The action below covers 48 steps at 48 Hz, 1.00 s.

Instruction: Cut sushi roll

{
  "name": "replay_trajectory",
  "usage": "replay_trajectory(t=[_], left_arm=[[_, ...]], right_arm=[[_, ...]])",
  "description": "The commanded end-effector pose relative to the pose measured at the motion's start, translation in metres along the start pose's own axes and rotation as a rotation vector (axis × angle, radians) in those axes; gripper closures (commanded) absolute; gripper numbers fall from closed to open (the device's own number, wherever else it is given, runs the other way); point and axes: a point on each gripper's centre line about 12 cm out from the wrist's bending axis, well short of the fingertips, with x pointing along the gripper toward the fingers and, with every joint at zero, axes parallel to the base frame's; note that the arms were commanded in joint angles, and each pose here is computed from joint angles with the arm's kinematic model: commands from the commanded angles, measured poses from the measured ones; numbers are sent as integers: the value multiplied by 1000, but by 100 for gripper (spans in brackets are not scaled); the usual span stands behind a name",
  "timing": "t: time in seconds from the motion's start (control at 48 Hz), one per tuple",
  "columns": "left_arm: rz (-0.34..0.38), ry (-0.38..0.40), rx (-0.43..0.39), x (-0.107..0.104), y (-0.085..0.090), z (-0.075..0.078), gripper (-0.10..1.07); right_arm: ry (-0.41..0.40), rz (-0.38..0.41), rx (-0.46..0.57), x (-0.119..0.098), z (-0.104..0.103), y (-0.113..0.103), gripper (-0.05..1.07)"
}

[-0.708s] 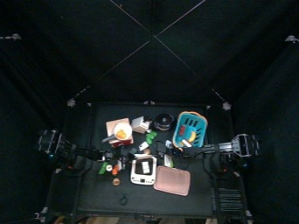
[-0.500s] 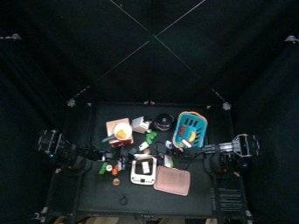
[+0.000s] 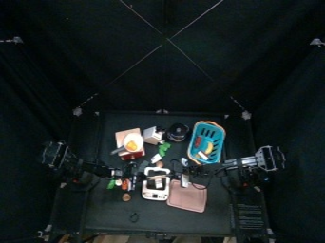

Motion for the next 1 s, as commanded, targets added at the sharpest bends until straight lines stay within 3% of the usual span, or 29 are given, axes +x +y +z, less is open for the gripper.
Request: replay_trajectory(t=[0.0, 0.979], left_arm=[[-22, -35, 4, 7, -8, 11, 68], [-8, 12, -7, 10, -8, -4, 68]], right_arm=[[-50, 4, 13, -7, 13, -1, 52], [2, -7, 20, 7, 0, -4, 52]])
